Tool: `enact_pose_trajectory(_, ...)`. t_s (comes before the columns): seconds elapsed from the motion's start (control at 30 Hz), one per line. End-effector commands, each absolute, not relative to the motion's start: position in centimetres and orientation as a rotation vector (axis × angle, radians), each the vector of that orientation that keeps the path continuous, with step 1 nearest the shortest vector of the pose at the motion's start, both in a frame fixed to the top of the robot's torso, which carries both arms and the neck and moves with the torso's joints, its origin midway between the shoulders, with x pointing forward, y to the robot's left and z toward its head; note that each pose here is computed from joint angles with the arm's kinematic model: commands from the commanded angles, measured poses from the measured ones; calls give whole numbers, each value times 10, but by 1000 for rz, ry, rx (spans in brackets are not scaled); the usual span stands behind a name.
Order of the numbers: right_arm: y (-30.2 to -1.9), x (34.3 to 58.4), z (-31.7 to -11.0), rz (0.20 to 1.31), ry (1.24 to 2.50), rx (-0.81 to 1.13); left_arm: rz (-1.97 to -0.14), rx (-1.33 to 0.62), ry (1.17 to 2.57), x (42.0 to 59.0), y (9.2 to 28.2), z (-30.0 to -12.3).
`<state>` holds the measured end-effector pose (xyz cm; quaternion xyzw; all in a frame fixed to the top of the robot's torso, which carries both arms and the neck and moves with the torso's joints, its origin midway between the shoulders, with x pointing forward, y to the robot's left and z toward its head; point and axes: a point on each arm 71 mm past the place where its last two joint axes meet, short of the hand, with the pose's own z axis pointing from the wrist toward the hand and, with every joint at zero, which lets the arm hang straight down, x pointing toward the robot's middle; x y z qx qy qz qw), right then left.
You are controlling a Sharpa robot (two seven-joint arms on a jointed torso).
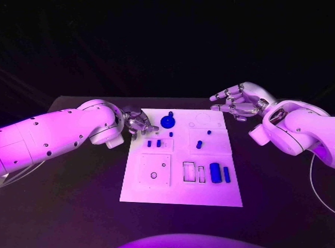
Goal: Assemble the parts on the task board
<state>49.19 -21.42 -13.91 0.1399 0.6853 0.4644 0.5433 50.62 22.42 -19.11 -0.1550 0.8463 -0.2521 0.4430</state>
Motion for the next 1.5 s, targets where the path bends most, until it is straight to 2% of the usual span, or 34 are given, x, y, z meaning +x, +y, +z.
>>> enact_pose_trajectory(0.03,-213,492,-140,1108,1632,329,-816,-387,1936,510,214,-178)
enact_pose_trajectory(0.37,-213,492,-140,1108,1634,330,-834,24,1800,510,170,-179)
enact_pose_trajectory(0.63,-210,492,-141,1130,1649,315,-759,266,1730,509,146,-185)
enact_pose_trajectory(0.8,-210,492,-142,1131,1650,315,-690,353,1748,511,139,-193)
enact_pose_trajectory(1.17,-209,492,-142,1133,1653,315,-599,399,1763,517,135,-202)
enact_pose_trajectory(1.5,-208,492,-142,1136,1653,314,-559,433,1853,518,134,-209)
